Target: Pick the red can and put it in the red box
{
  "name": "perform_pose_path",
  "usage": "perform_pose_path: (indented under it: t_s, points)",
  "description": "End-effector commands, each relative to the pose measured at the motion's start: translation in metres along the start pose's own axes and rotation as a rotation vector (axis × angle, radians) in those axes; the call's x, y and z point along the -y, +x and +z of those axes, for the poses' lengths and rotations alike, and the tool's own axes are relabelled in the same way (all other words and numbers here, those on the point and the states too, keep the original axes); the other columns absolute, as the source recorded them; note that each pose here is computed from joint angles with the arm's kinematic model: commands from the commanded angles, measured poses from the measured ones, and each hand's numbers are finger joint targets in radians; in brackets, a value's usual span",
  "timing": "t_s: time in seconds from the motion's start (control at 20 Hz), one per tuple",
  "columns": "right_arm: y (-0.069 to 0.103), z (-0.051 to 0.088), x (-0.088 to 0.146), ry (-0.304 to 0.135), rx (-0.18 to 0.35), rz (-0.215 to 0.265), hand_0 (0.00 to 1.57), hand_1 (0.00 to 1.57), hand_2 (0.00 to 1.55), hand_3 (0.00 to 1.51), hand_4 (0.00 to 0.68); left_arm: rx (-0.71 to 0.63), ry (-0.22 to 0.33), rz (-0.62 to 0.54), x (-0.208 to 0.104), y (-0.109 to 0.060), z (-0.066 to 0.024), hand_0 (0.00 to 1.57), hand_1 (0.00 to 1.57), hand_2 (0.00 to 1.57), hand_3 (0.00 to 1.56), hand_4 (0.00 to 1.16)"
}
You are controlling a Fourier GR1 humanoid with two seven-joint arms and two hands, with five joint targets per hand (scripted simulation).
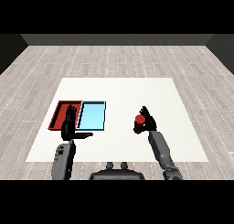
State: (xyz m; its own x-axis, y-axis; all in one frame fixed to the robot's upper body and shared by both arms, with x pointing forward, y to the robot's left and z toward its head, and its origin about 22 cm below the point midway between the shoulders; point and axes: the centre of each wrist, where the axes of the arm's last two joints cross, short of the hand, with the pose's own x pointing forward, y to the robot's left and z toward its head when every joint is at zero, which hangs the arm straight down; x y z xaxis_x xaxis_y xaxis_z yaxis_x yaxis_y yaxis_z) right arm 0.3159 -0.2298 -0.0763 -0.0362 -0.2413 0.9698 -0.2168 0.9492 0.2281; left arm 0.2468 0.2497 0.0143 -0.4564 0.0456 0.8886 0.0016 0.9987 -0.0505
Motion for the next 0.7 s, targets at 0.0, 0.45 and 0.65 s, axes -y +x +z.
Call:
perform_pose_path:
  t_s: [0.0,0.45,0.65]
  points:
    - [0.002,-0.011,-0.005,-0.015,0.002,0.020,0.00,0.00,0.00,0.00,0.000,0.001,-0.003,0.010,0.004,-0.008,-0.0060,0.00,0.00,0.00,0.00,0.00]
    - [-0.014,-0.019,-0.022,-0.184,-0.049,0.156,1.46,1.46,1.46,1.42,0.611,-0.004,0.008,0.001,0.002,-0.001,-0.0120,0.00,0.00,0.00,0.00,0.00]
    - [-0.026,-0.005,-0.024,-0.167,-0.039,0.196,1.47,1.47,1.46,1.40,0.600,0.002,-0.013,-0.022,0.014,0.005,-0.0107,0.00,0.00,0.00,0.00,0.00]
